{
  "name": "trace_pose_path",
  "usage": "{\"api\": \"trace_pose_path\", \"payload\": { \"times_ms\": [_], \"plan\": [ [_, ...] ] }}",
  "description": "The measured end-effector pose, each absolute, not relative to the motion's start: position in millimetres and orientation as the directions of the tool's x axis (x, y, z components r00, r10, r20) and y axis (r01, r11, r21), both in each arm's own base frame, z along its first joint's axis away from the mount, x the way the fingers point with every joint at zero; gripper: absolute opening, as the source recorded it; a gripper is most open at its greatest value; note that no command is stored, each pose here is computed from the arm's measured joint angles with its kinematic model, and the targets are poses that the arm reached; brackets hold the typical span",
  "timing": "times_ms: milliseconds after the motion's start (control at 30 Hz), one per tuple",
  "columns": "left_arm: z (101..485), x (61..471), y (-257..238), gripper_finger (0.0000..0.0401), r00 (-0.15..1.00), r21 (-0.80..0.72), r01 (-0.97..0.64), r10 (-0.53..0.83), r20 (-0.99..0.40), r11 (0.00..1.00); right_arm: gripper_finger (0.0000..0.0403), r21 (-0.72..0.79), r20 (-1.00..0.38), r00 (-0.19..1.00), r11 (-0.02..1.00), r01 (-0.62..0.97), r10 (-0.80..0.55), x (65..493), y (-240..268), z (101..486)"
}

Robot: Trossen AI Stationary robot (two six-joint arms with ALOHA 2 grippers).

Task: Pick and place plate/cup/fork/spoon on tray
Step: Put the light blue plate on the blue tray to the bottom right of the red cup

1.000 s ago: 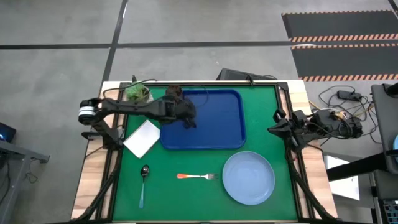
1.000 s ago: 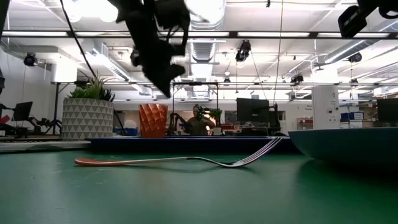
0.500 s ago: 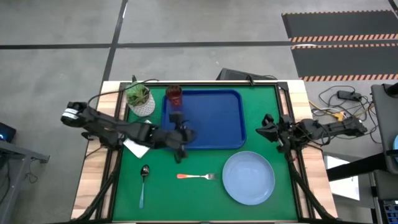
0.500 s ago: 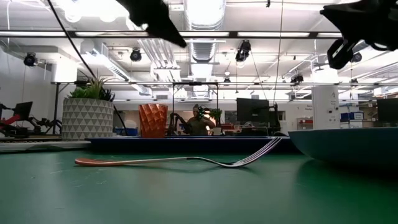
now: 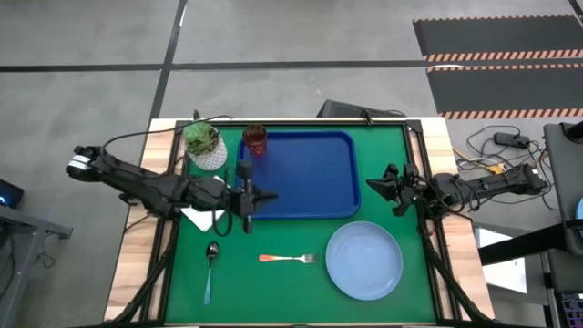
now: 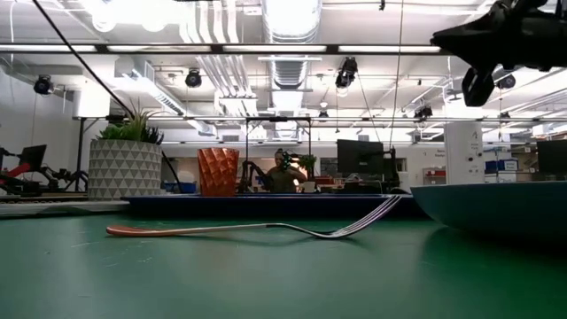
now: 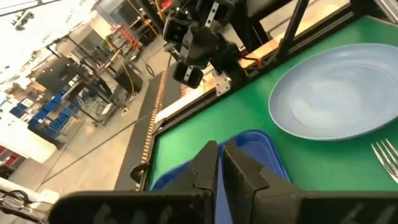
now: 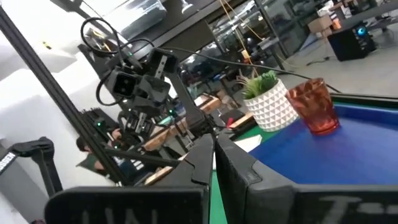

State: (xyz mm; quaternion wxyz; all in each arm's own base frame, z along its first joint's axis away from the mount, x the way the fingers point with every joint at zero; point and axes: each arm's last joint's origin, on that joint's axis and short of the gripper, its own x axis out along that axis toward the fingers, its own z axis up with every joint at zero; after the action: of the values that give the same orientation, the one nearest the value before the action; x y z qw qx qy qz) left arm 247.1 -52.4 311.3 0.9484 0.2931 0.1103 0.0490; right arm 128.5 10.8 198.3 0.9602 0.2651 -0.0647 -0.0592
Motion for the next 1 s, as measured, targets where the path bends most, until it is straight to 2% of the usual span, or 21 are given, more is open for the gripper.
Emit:
{"api": "trace_pose_path", "payload": {
  "times_ms": [533,767,1000],
  "plan": [
    [306,214,-42,0.0003,0.964,0.570,-0.102,0.222,-0.146,0.815,0.0009,0.462,-0.067,0.983,0.868,0.184,-0.173,161,15,202],
    [305,207,-40,0.0003,0.962,0.569,-0.114,0.232,-0.141,0.815,0.0009,0.376,-0.099,0.980,0.905,0.198,-0.173,178,18,211],
    [304,206,-39,0.0003,0.962,0.570,-0.112,0.232,-0.143,0.814,0.0009,0.202,-0.143,0.976,0.960,0.193,-0.166,204,22,221]
  ]
}}
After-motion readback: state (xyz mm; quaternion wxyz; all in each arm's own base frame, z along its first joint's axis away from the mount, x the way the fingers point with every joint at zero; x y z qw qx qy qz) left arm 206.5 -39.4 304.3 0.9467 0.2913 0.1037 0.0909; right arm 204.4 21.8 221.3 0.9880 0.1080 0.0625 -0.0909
